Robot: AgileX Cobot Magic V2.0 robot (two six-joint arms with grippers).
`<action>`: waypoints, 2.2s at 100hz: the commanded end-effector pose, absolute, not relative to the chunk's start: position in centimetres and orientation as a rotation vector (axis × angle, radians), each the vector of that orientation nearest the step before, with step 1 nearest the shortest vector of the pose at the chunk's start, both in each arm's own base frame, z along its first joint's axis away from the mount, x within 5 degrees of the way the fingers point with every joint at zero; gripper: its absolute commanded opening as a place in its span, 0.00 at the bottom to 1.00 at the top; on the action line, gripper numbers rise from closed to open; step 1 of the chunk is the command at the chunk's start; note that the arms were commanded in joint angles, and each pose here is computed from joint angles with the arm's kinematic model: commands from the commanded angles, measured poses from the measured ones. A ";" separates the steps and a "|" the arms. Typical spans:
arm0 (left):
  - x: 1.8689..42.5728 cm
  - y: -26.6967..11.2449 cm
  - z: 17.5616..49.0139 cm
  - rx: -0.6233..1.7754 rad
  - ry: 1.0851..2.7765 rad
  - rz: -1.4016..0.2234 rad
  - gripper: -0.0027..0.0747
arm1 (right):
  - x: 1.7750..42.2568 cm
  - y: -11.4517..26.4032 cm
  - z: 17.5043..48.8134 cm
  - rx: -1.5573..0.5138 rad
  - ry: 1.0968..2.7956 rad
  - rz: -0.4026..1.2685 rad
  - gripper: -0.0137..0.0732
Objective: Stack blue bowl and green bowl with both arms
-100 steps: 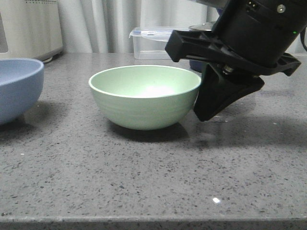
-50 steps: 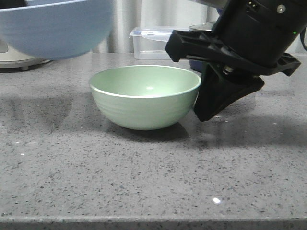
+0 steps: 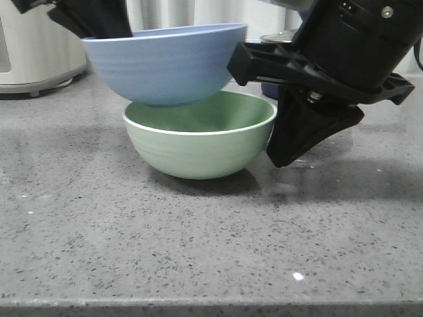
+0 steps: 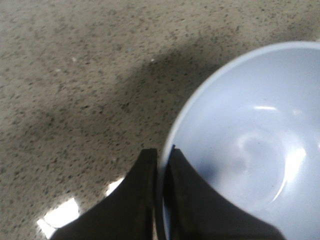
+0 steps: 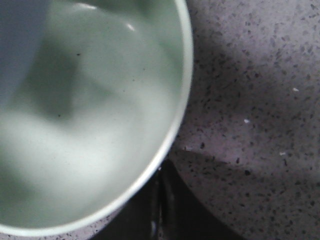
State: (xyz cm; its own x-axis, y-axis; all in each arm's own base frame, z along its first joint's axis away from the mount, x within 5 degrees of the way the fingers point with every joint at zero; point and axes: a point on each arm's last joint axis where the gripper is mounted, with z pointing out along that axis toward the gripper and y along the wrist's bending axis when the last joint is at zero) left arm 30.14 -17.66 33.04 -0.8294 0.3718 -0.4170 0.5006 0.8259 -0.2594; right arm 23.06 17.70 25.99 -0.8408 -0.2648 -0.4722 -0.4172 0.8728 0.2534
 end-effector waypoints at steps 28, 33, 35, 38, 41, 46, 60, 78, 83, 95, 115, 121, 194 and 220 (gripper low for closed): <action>29.2 -20.5 34.1 0.730 2.603 -0.586 0.01 | 23.2 17.8 27.7 -0.488 2.522 0.527 0.08; 29.3 -20.5 34.0 0.730 2.605 -0.586 0.01 | 23.2 17.8 27.7 -0.488 2.522 0.527 0.08; 29.3 -20.5 34.0 0.730 2.605 -0.586 0.01 | 23.2 17.8 27.7 -0.488 2.522 0.527 0.08; 29.3 -20.5 34.0 0.730 2.605 -0.586 0.01 | 23.2 17.8 27.7 -0.488 2.522 0.527 0.08; 29.3 -20.5 34.0 0.730 2.605 -0.586 0.01 | 23.2 17.8 27.7 -0.488 2.522 0.527 0.08; 29.3 -20.5 34.0 0.730 2.605 -0.586 0.01 | 23.2 17.8 27.7 -0.488 2.522 0.527 0.08; 29.3 -20.5 34.0 0.730 2.605 -0.586 0.01 | 23.2 17.8 27.7 -0.488 2.522 0.527 0.08; 29.3 -20.5 34.0 0.730 2.605 -0.586 0.21 | 23.2 17.8 27.8 -0.487 2.521 0.527 0.08; 29.3 -20.5 34.0 0.730 2.605 -0.586 0.30 | 23.2 17.8 27.8 -0.487 2.521 0.527 0.08; 29.3 -20.6 34.1 0.725 2.594 -0.587 0.43 | 23.2 17.8 27.7 -0.488 2.523 0.526 0.08; 29.1 -20.2 34.9 0.723 2.556 -0.566 0.42 | 23.2 17.7 27.7 -0.489 2.529 0.525 0.08; 28.9 -19.9 35.5 0.722 2.527 -0.546 0.42 | 23.2 17.6 27.8 -0.483 2.526 0.525 0.08; 22.1 -8.9 40.1 0.392 2.222 -0.342 0.03 | 18.4 7.8 30.7 -0.184 2.371 0.428 0.08; 18.7 -4.9 38.3 0.224 2.173 -0.270 0.01 | 15.3 4.9 30.8 -0.074 2.267 0.385 0.08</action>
